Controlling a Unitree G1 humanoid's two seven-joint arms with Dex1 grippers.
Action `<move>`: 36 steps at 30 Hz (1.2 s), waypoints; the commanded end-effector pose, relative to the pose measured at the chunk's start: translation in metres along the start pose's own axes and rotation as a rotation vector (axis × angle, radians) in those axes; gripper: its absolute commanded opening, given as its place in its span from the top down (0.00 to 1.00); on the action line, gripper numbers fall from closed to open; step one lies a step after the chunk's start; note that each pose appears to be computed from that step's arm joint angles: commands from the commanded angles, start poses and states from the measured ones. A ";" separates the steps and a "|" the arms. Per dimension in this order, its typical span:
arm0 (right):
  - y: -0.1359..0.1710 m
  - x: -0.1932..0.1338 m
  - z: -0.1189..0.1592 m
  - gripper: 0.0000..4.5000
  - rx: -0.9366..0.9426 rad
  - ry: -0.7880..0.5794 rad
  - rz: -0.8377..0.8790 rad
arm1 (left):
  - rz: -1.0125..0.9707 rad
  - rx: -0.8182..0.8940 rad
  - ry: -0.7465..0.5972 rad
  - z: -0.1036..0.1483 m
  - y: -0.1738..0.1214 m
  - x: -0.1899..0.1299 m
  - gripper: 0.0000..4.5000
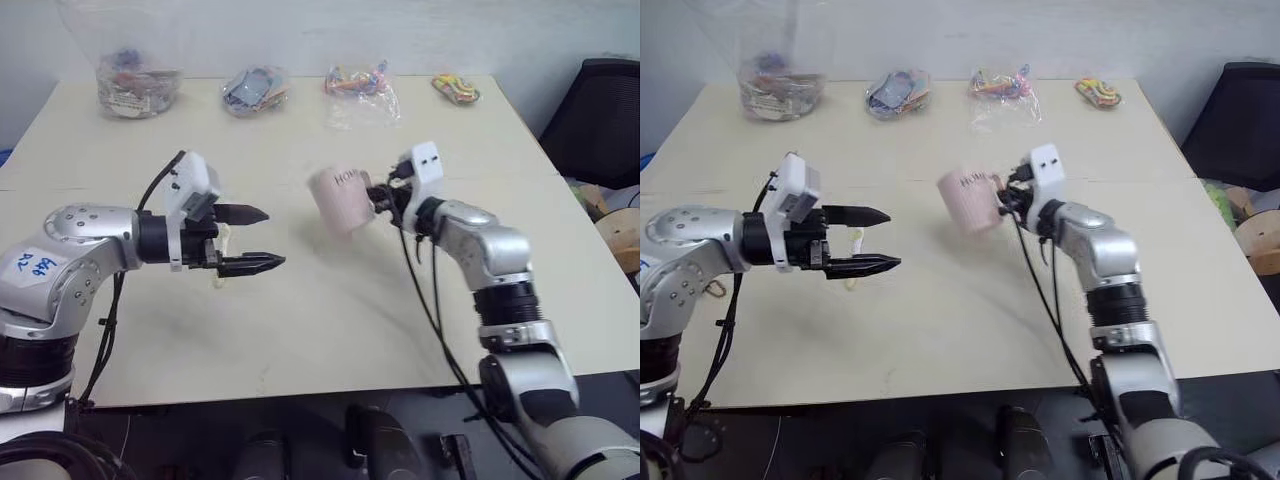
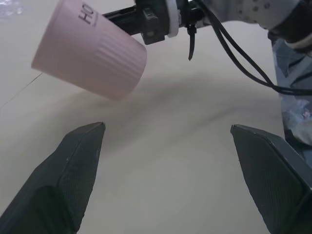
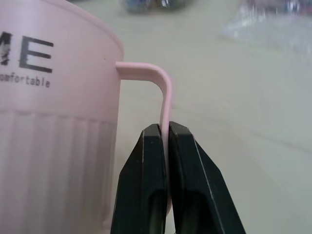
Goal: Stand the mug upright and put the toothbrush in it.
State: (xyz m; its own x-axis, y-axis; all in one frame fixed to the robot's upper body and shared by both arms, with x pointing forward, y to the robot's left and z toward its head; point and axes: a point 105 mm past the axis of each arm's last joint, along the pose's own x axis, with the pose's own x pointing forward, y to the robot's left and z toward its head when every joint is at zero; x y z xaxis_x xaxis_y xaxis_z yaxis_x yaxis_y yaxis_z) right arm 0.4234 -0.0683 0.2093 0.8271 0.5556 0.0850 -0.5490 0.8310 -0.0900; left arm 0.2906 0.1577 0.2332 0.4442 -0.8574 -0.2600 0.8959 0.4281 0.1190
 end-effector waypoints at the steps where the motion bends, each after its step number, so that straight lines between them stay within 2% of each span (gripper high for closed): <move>1: 0.017 0.008 0.000 0.99 -0.084 -0.150 -0.040 | 0.060 0.023 -0.008 0.007 0.002 -0.017 0.03; 6: 0.034 0.011 -0.040 0.99 -0.161 -0.134 -0.064 | 0.082 0.004 0.005 0.005 0.000 -0.025 0.03; 10: 0.035 0.001 -0.058 0.99 -0.160 -0.115 -0.031 | 0.058 -0.004 0.005 0.005 -0.005 -0.025 0.03; 14: 0.034 -0.014 -0.058 0.75 -0.144 -0.118 0.027 | 0.042 -0.003 -0.016 0.008 -0.007 -0.020 0.03; 24: 0.021 -0.040 -0.035 0.00 -0.186 -0.095 0.068 | 0.033 -0.004 -0.054 0.012 -0.001 -0.013 0.03; 30: 0.013 -0.065 -0.029 0.00 -0.207 -0.022 0.129 | 0.028 0.002 -0.066 0.013 0.002 -0.011 0.03; 33: 0.011 -0.089 -0.021 0.00 -0.184 0.032 0.212 | 0.053 -0.007 -0.070 0.012 0.006 -0.014 0.03; 35: 0.009 -0.108 -0.008 0.00 -0.135 0.058 0.283 | 0.134 -0.052 -0.043 0.004 0.018 -0.018 0.03; 36: 0.010 -0.119 0.004 0.00 -0.085 0.059 0.335 | 0.244 -0.088 -0.020 -0.003 0.035 -0.020 0.03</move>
State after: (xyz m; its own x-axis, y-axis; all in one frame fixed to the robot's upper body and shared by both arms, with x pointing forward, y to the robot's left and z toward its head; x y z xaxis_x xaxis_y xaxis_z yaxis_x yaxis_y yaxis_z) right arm 0.3378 -0.1274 0.1694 0.6854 0.7231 -0.0852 -0.7219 0.6596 -0.2090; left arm 0.2981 0.1742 0.2360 0.5346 -0.8161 -0.2195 0.8432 0.5325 0.0739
